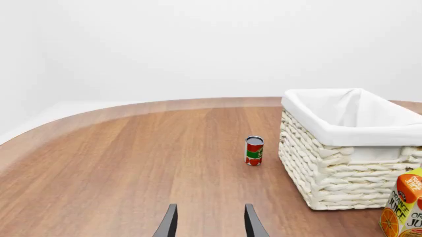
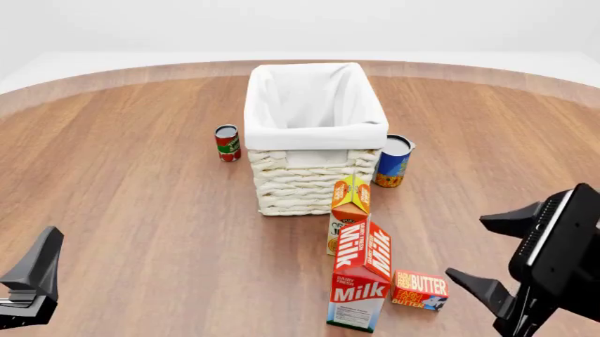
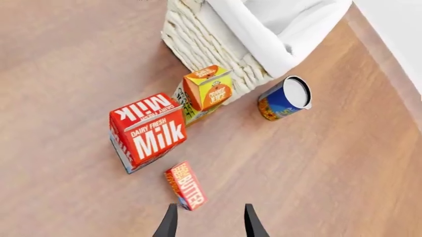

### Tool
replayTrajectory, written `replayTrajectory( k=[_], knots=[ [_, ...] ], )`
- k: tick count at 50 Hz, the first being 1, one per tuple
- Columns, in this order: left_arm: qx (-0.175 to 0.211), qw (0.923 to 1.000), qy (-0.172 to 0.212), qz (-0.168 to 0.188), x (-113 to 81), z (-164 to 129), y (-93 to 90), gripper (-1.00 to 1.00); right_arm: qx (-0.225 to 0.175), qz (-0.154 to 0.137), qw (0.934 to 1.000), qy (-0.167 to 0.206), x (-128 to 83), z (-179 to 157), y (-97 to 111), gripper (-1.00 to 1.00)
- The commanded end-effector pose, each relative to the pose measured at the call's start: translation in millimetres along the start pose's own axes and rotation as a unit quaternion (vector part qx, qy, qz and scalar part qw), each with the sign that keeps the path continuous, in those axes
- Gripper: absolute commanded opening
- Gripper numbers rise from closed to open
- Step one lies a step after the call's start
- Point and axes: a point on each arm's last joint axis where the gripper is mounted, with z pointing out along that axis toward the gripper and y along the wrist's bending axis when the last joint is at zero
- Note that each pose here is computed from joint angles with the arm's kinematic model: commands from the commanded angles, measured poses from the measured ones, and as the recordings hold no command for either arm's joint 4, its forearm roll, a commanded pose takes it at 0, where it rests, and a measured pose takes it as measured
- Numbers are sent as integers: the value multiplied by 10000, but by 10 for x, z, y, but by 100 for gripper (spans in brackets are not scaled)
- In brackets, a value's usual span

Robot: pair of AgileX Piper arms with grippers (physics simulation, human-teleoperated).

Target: Pick up the butter and put it in the basket.

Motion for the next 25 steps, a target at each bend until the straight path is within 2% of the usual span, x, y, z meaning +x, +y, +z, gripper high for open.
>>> replayTrajectory(
  k=[1, 13, 25],
  knots=[
    [0, 10000, 0, 0, 0, 0, 0, 100, -181, 408, 9989, 109, 19, 72, 50, 100],
    [0, 10000, 0, 0, 0, 0, 0, 100, -206, 530, 9981, 218, 70, 126, 71, 100],
    [0, 10000, 0, 0, 0, 0, 0, 100, -135, 458, 9977, 476, 149, 306, 46, 100]
  ],
)
